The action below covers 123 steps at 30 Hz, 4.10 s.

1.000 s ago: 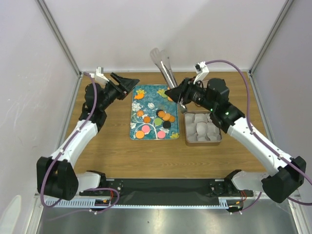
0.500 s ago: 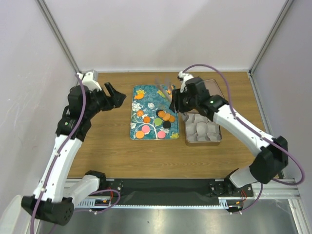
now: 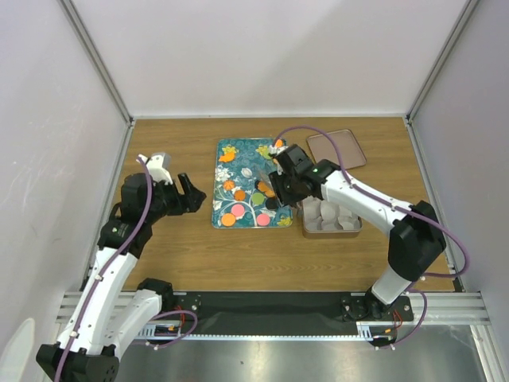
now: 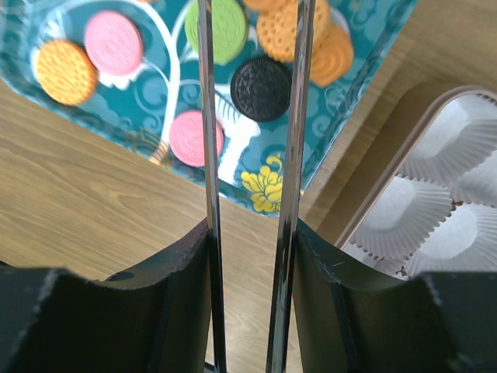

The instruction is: Pack the cookies

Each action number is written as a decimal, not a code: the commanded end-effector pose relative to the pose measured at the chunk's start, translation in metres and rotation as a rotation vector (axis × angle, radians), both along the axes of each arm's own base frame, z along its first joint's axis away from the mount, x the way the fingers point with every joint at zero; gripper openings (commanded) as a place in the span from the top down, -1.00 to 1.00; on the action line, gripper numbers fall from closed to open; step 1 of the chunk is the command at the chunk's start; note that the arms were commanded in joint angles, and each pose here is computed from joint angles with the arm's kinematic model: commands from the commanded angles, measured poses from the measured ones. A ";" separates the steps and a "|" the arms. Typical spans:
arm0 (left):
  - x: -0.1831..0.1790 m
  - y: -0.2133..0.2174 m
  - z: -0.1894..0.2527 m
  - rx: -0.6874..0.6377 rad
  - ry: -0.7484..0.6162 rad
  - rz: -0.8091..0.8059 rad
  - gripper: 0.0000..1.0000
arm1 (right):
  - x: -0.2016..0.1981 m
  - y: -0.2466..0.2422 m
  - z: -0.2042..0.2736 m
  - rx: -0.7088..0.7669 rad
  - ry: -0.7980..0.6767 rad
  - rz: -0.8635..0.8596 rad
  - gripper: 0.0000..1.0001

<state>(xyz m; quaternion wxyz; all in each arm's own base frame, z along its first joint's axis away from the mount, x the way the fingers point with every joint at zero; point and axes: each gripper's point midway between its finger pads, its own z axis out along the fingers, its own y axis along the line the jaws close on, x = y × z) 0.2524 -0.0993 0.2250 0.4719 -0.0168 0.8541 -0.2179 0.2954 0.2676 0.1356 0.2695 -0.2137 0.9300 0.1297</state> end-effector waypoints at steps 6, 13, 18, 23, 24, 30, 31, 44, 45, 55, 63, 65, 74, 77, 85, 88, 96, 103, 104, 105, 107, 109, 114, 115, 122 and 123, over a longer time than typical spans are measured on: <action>-0.005 -0.007 -0.014 -0.005 -0.025 -0.063 -0.61 | 0.002 0.004 -0.007 -0.081 -0.013 0.030 0.12; -0.007 -0.007 -0.015 -0.002 -0.025 -0.065 -0.63 | 0.001 -0.004 -0.012 -0.135 -0.020 0.019 0.11; -0.007 -0.007 -0.016 -0.001 -0.024 -0.065 -0.64 | -0.002 -0.001 -0.015 -0.134 -0.013 0.038 0.10; -0.007 -0.007 -0.017 -0.001 -0.020 -0.063 -0.66 | -0.006 0.003 -0.018 -0.148 -0.014 0.058 0.06; -0.007 -0.006 -0.017 -0.002 -0.022 -0.063 -0.67 | -0.007 0.002 -0.018 -0.150 -0.012 0.056 0.06; -0.008 -0.006 -0.017 0.000 -0.022 -0.062 -0.67 | -0.007 -0.004 -0.024 -0.189 -0.005 0.047 0.06; -0.008 -0.007 -0.017 0.000 -0.022 -0.063 -0.67 | -0.007 -0.004 -0.024 -0.192 -0.005 0.051 0.06; -0.008 -0.005 -0.018 0.001 -0.022 -0.057 -0.68 | -0.012 -0.003 -0.027 -0.211 0.008 0.072 0.07; -0.008 -0.006 -0.017 0.000 -0.023 -0.059 -0.68 | -0.011 -0.002 -0.026 -0.209 0.004 0.071 0.07; -0.009 -0.005 -0.017 0.005 -0.027 -0.050 -0.68 | -0.010 -0.004 -0.017 -0.216 -0.007 0.064 0.36; -0.009 -0.004 -0.017 0.006 -0.028 -0.045 -0.68 | -0.003 -0.006 0.011 -0.184 -0.062 0.025 0.42; -0.010 -0.005 -0.017 0.007 -0.026 -0.047 -0.68 | -0.001 -0.009 0.019 -0.168 -0.077 0.012 0.43; -0.009 -0.006 -0.019 0.007 -0.016 -0.053 -0.68 | -0.008 -0.042 0.064 -0.097 -0.131 -0.086 0.44; -0.008 -0.007 -0.019 0.006 -0.016 -0.056 -0.68 | -0.017 -0.066 0.075 -0.089 -0.134 -0.144 0.43; -0.008 -0.009 -0.024 0.010 0.005 -0.064 -0.68 | -0.056 -0.128 0.069 -0.081 -0.084 -0.273 0.42; -0.008 -0.010 -0.024 0.010 0.005 -0.068 -0.68 | -0.065 -0.133 0.062 -0.060 -0.056 -0.283 0.42; -0.009 -0.011 -0.026 0.016 0.014 -0.071 -0.68 | -0.071 -0.131 0.035 -0.075 0.000 -0.273 0.42; -0.009 -0.011 -0.027 0.020 0.013 -0.068 -0.68 | -0.066 -0.125 0.021 -0.069 0.017 -0.268 0.40; -0.009 -0.012 -0.027 0.020 0.013 -0.070 -0.68 | -0.066 -0.125 0.018 -0.077 0.025 -0.266 0.40; -0.009 -0.012 -0.027 0.021 0.016 -0.070 -0.68 | -0.065 -0.123 0.015 -0.082 0.032 -0.265 0.40; -0.009 -0.012 -0.027 0.021 0.013 -0.070 -0.68 | -0.064 -0.122 0.009 -0.085 0.045 -0.261 0.40; -0.009 -0.012 -0.026 0.021 0.012 -0.068 -0.68 | -0.061 -0.122 0.006 -0.092 0.045 -0.266 0.40; -0.010 -0.013 -0.027 0.022 0.014 -0.072 -0.68 | -0.057 -0.121 0.004 -0.089 0.044 -0.278 0.38; -0.010 -0.013 -0.027 0.022 0.013 -0.072 -0.68 | -0.057 -0.122 0.004 -0.091 0.047 -0.283 0.37; -0.011 -0.014 -0.027 0.023 0.013 -0.078 -0.69 | -0.056 -0.122 -0.002 -0.105 0.060 -0.285 0.28; -0.011 -0.014 -0.026 0.024 0.010 -0.077 -0.68 | -0.057 -0.122 -0.001 -0.105 0.059 -0.284 0.26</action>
